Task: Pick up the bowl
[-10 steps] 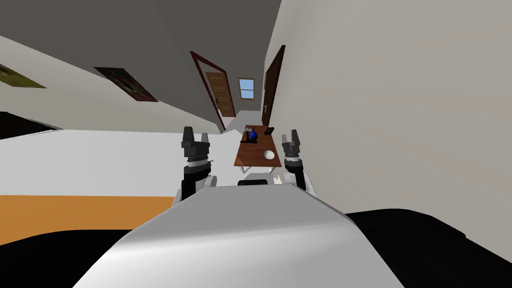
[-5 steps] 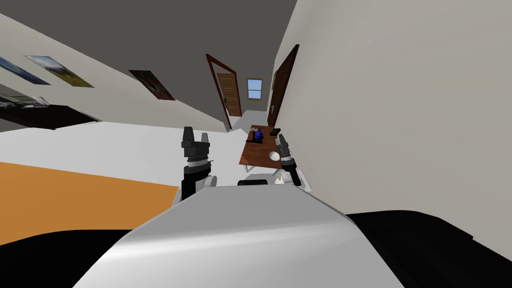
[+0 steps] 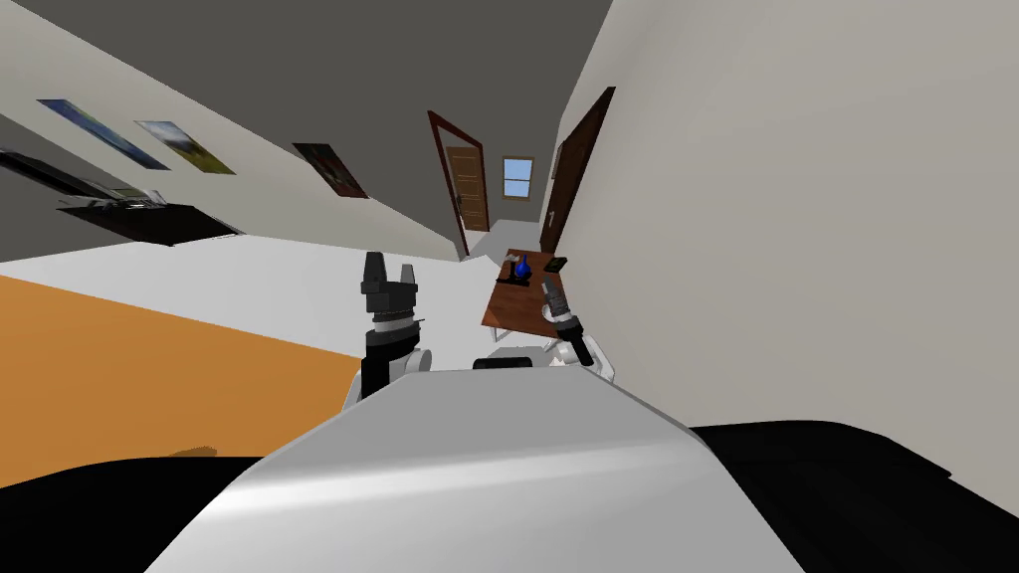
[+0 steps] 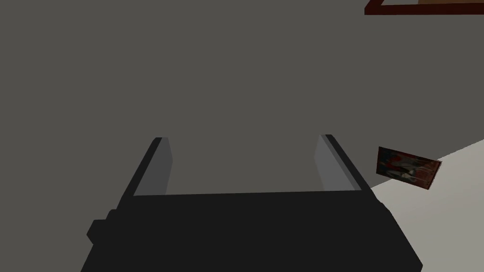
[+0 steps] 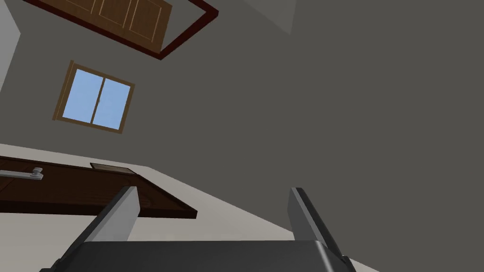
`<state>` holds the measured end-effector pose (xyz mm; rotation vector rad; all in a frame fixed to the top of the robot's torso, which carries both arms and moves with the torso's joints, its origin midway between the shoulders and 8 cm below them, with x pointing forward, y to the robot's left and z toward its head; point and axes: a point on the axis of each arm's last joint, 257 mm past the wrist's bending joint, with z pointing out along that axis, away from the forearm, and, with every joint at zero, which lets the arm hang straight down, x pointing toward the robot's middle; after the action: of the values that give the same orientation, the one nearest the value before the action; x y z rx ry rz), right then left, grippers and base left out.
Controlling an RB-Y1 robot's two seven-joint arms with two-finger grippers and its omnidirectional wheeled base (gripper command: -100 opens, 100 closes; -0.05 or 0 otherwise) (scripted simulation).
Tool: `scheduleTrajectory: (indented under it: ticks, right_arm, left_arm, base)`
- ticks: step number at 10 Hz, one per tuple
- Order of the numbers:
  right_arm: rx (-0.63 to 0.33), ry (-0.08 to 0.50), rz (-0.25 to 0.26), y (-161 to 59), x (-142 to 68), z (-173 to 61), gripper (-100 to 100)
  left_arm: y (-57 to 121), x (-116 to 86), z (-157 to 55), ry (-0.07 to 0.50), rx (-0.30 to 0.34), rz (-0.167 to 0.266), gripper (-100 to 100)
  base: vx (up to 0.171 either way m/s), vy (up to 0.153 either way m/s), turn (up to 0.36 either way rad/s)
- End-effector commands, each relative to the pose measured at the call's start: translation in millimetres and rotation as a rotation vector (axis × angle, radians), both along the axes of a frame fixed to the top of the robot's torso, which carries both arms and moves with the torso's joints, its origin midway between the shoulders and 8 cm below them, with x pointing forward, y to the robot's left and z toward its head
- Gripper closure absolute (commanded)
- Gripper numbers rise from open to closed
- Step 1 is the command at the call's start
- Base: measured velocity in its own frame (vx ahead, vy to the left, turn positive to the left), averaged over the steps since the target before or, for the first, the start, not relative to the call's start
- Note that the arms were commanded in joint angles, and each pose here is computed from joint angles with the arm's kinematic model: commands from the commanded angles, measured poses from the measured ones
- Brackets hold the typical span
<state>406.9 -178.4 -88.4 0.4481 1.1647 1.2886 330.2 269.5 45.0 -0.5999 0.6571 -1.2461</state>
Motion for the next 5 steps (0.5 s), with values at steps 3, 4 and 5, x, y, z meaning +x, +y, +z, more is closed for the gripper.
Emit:
scheduleTrajectory:
  ticks: [3, 4, 5]
  right_arm:
    - [-0.130, 0.088, 0.012, 4, 13, -52, -100]
    - [-0.191, 0.115, 0.020, 7, 16, -71, -100]
    - [-0.197, 0.146, 0.013, 3, 18, -86, -100]
  left_arm:
    - [0.0, 0, 0, 0.000, 0.000, 0.000, 0]
    - [0.0, 0, 0, 0.000, 0.000, 0.000, 0]
    - [0.0, 0, 0, 0.000, 0.000, 0.000, 0]
  base:
    - [-0.004, 0.022, 0.158]
    - [-0.010, 0.031, 0.280]
    - [-0.004, 0.019, 0.118]
